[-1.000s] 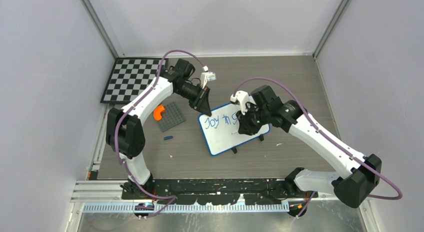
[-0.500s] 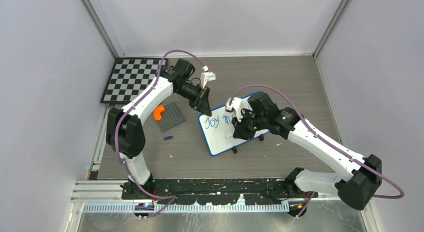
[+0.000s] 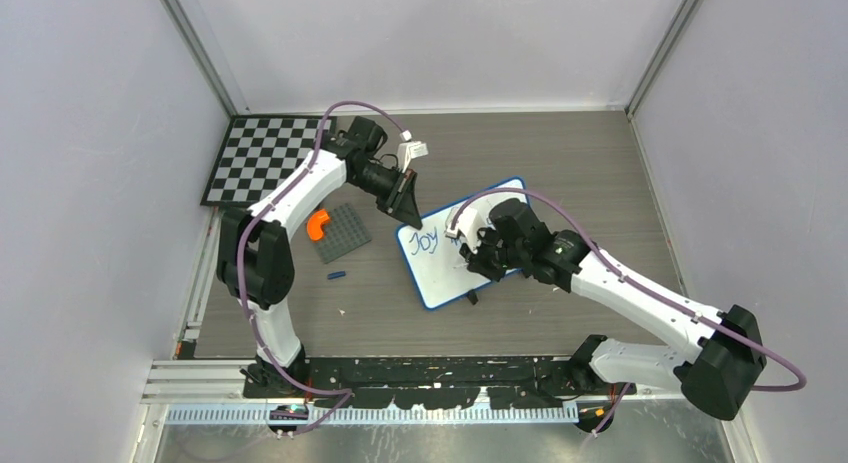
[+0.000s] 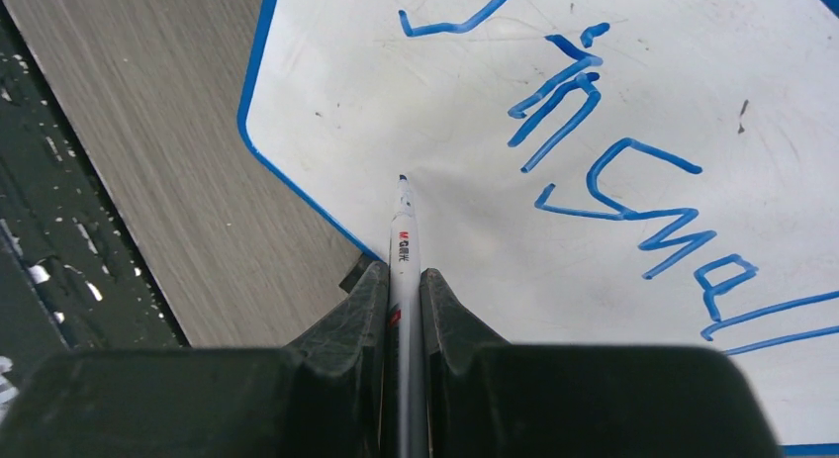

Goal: Write a sentence on the whiteboard

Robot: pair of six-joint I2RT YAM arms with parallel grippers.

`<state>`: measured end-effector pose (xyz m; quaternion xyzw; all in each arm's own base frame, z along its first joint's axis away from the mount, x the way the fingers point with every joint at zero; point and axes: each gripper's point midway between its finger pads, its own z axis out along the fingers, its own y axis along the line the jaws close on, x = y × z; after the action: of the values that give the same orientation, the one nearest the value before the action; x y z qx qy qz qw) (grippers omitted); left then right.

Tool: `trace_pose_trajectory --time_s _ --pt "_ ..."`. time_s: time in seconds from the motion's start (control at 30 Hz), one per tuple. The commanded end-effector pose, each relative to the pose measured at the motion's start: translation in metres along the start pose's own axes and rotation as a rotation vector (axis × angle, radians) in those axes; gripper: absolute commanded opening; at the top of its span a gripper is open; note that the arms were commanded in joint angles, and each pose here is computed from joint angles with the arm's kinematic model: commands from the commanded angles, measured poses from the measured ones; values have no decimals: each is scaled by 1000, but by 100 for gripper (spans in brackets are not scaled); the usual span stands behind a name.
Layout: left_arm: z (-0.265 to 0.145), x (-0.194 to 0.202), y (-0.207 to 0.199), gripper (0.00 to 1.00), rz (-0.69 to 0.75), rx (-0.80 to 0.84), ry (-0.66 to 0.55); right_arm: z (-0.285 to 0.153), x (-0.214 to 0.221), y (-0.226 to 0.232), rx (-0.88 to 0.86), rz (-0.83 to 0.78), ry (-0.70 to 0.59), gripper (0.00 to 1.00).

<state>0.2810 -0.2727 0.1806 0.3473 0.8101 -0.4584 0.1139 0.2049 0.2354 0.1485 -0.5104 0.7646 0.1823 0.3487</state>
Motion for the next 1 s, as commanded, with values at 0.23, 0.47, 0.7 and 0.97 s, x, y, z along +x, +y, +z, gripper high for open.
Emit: trace_pose_trajectory --time_s 0.23,0.47,0.7,0.97 --pt "6 -20 44 0 -34 -152 -67 -23 -41 -14 92 -76 -196 0" --pt "2 -25 46 0 -16 -185 -75 -24 -7 -21 157 -150 -122 0" --pt "-7 -30 46 0 15 -241 -106 -33 -9 -27 205 -154 -135 0" --pt "-15 -22 18 2 97 -202 -78 -36 -17 -18 158 -139 -155 0"
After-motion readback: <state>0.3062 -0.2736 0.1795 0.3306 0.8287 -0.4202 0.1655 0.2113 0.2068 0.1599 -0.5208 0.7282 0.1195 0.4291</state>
